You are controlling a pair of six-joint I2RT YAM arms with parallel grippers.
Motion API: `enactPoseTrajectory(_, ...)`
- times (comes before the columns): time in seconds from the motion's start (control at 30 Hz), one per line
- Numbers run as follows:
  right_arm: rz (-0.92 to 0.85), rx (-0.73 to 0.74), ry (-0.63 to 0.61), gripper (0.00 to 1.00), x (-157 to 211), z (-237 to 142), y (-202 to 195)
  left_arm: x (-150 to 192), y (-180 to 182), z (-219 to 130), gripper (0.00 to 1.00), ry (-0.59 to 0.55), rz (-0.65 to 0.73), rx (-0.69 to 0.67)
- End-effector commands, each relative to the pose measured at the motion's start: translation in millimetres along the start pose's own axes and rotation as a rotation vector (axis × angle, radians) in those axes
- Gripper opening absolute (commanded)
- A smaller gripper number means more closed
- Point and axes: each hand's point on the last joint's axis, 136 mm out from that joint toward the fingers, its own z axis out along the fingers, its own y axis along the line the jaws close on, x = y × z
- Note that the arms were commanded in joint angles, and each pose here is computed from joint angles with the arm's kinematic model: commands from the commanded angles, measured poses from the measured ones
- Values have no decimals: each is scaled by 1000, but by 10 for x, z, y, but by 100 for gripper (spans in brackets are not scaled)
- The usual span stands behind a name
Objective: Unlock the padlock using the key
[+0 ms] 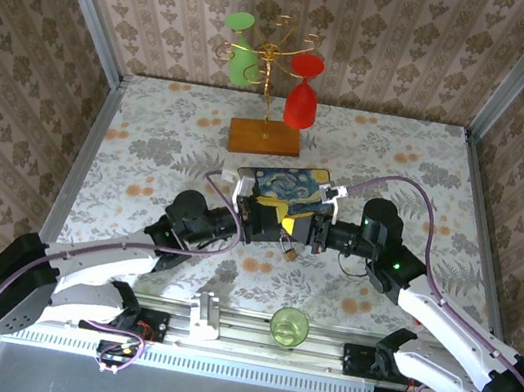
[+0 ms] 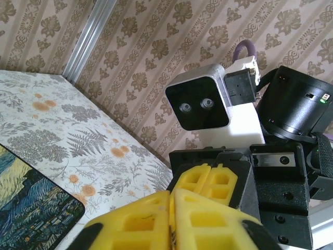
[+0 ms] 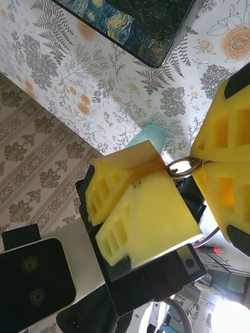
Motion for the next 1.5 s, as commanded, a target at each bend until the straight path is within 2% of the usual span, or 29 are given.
enactPoseTrajectory(0.0, -15, 2, -23, 0, -14, -8, 8, 20, -212, 63, 9, 36, -5, 109)
enactPoseTrajectory(0.1, -7, -1, -23, 0, -6, 13, -4, 62, -206, 69, 0, 51, -19, 115)
enactPoseTrajectory(0.23, -6, 3, -21, 0, -4, 39, -32, 66, -175, 38, 1, 46, -34, 107)
enactPoseTrajectory(0.27, -8, 2, -23, 0, -12, 42, -31, 70, -163, 30, 8, 47, -38, 103)
enactPoseTrajectory(0.3, -7, 5, -24, 0, -7, 47, -43, 67, -149, 12, 10, 43, -43, 96)
enactPoseTrajectory(0.43, 2, -7, -29, 0, -14, 70, -49, 47, -140, -54, 10, 34, -47, 92)
enactPoseTrajectory(0.63, 12, -8, -21, 0, 6, 109, -81, 62, -150, -144, 26, 29, -34, 90)
enactPoseTrajectory(0.7, 16, -7, -16, 0, 22, 119, -93, 69, -110, -172, 25, 18, -37, 70)
enactPoseTrajectory(0.8, 12, -10, -10, 0, 44, 136, -85, 99, -84, -162, 17, 45, -37, 56)
enactPoseTrajectory(0.9, 8, -14, -1, 0, 69, 162, -78, 126, -74, -140, 18, 74, -30, 47)
enactPoseTrajectory(0.97, 15, -1, 5, 0, 91, 180, -110, 165, 36, -152, 16, 85, -32, -8)
enactPoseTrajectory(1.03, 38, 92, 47, 0, 185, 195, -302, 275, 325, -240, 7, 152, -32, -167)
enactPoseTrajectory(1.07, 41, 126, 65, 0, 235, 194, -378, 301, 391, -297, 7, 172, -13, -214)
enactPoseTrajectory(1.17, 69, 310, 125, 0, 421, 99, -712, 354, 526, -492, 13, 194, 28, -324)
enactPoseTrajectory(1.23, 55, 480, 214, 4, 594, -62, -959, 413, 663, -650, 15, 221, 45, -422)
enactPoseTrajectory(1.33, 3, 627, 331, 9, 759, -182, -1119, 491, 792, -803, 17, 230, 62, -496)
enactPoseTrajectory(1.4, -6, 667, 365, 10, 807, -131, -1150, 561, 883, -852, 13, 234, 47, -536)
enactPoseTrajectory(1.47, 14, 682, 393, 19, 893, 10, -1147, 658, 981, -880, 13, 252, 31, -570)
